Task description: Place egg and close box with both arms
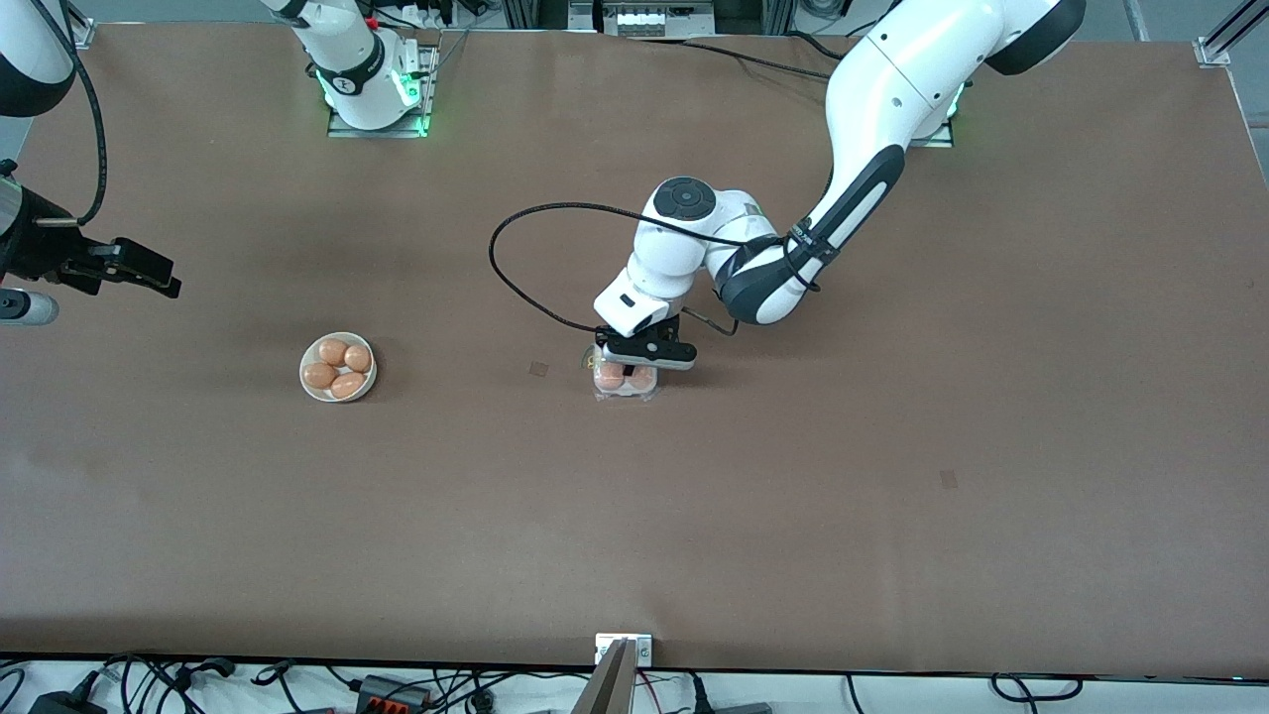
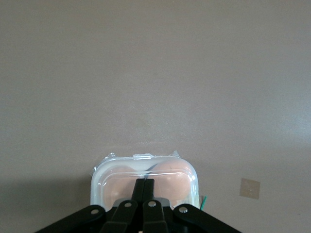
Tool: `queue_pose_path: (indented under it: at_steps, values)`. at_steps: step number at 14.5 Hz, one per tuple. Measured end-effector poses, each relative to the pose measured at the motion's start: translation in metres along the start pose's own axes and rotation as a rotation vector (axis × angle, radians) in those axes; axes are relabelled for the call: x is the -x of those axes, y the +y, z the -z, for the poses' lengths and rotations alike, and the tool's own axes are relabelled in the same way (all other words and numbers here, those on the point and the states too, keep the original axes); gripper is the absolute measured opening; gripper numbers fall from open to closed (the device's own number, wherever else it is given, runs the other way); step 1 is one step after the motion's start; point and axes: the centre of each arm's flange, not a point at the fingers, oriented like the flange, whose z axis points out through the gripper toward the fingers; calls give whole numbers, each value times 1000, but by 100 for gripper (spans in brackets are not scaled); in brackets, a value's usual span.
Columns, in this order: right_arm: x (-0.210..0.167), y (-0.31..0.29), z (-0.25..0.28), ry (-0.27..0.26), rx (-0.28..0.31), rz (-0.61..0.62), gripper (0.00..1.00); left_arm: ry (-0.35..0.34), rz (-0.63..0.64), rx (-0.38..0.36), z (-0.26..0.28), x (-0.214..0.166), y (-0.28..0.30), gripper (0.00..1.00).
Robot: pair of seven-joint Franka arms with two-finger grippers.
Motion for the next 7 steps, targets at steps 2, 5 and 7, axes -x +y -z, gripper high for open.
queue_pose_path:
  at_steps: [2, 5, 7]
  values:
    - [2, 0, -3, 10, 0, 2, 100, 1, 1, 0, 0, -1, 0, 2]
    - [15, 0, -6, 20, 1, 8, 100, -23, -2, -82, 9, -1, 3, 3]
    - [22, 0, -3, 23, 1, 9, 100, -50, -12, -176, 35, 1, 13, 3]
